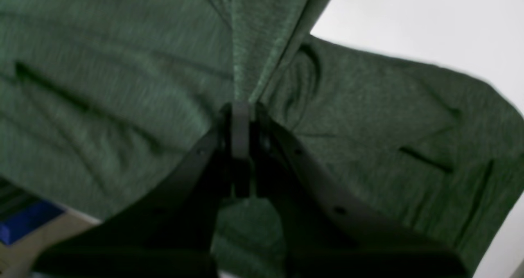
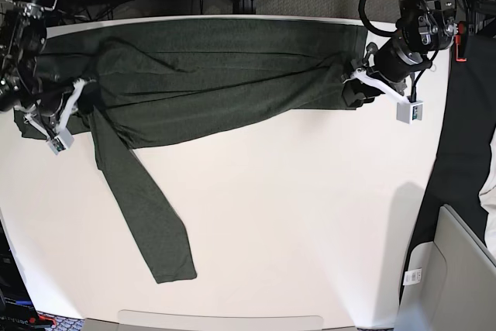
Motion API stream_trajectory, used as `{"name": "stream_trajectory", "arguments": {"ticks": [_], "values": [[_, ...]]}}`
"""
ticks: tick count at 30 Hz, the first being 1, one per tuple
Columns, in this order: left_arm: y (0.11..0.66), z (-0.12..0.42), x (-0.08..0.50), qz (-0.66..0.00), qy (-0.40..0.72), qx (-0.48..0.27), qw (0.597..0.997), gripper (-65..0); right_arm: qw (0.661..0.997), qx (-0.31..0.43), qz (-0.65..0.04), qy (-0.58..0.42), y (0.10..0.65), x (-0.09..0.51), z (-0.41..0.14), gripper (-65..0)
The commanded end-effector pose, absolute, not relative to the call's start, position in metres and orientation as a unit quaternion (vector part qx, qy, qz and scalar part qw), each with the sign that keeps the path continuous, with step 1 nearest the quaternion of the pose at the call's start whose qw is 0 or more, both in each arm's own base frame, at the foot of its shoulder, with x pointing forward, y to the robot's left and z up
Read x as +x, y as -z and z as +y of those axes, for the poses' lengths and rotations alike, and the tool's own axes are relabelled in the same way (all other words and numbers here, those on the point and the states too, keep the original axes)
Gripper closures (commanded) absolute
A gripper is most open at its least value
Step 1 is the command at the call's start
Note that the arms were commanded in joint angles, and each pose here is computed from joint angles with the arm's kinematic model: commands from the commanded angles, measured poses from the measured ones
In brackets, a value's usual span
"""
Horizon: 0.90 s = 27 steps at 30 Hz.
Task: Fold the T-shirt properly
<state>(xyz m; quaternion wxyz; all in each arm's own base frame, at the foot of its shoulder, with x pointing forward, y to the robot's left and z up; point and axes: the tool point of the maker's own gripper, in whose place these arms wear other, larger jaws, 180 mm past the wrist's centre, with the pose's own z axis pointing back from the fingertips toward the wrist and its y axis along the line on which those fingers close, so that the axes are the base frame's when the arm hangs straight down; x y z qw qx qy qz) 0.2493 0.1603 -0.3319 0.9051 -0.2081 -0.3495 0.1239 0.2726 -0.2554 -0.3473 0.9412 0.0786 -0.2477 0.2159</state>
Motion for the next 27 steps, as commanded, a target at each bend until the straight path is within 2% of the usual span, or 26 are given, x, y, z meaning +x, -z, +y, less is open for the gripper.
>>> {"name": "stream_trajectory", "arguments": {"ticks": [1,6,12,20,27], "values": [[0.322,0.160,0.254,-0.365,-0.119,-0.213,0.899,-18.2,0.934,0.070,-0.265,-0.229,0.333,0.276,-0.257,-0.7],[0.323,0.156,0.254,-0.364,-0.123,-0.218,0.897,-18.2,0.928,0.063,-0.266,-0.254,0.328,0.262,-0.247,-0.7],[0.323,0.155,0.254,-0.364,-0.125,-0.220,0.896,-18.2,0.919,0.101,-0.277,-0.264,0.323,0.254,-0.230,-0.7],[0.324,0.155,0.253,-0.362,-0.127,-0.220,0.897,-18.2,0.906,0.095,-0.290,-0.294,0.301,0.249,-0.231,-0.7],[0.324,0.155,0.253,-0.362,-0.128,-0.219,0.897,-18.2,0.900,0.125,-0.294,-0.296,0.290,0.241,-0.231,-0.7]]}}
